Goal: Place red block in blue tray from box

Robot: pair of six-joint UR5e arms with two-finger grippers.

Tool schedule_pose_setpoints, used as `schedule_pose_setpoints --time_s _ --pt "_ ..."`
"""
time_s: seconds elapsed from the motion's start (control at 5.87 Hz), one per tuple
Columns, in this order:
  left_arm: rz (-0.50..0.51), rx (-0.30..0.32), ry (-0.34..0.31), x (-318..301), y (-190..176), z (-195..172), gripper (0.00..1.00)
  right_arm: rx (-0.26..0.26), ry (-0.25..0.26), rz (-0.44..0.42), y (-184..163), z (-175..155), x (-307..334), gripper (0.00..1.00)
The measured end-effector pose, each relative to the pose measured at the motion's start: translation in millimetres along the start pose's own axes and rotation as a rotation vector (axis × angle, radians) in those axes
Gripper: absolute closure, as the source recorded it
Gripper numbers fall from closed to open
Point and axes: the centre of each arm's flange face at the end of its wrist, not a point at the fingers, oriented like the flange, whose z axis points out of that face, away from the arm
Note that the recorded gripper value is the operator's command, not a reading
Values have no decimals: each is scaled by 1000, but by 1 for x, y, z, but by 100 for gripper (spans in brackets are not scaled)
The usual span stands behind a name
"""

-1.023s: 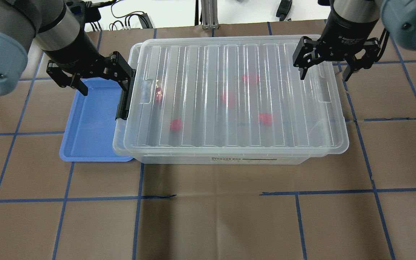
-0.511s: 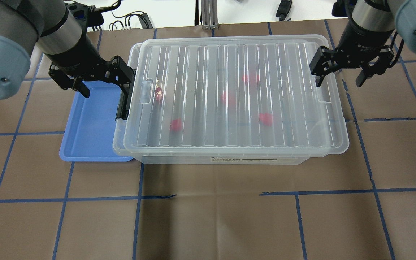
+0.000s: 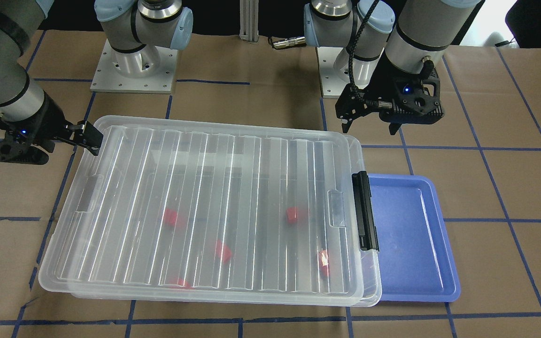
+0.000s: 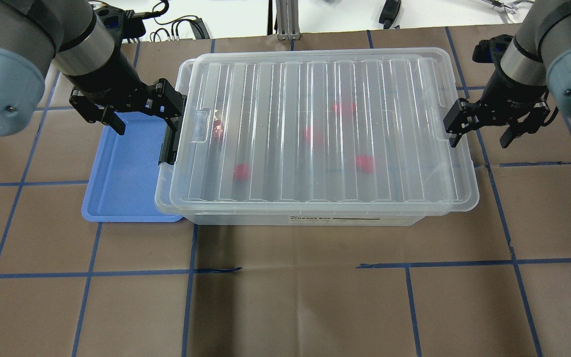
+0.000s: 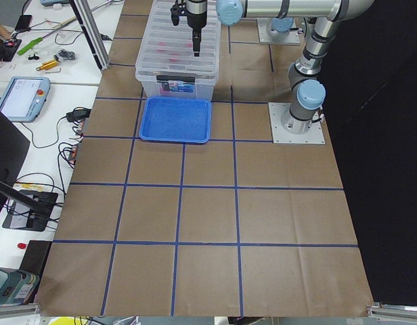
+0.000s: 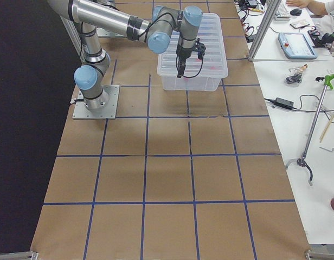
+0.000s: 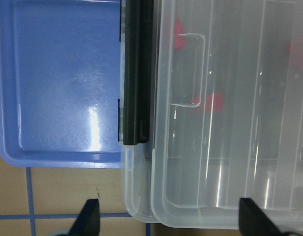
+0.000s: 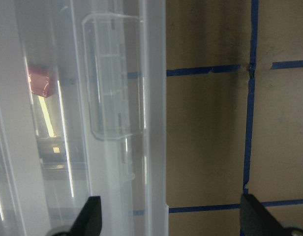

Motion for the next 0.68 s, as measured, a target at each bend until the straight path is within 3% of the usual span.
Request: schedule_pose_setpoints --time_s 0.68 --pt "25 1 -5 -1 -3 3 2 -7 21 -47 -11 26 28 0"
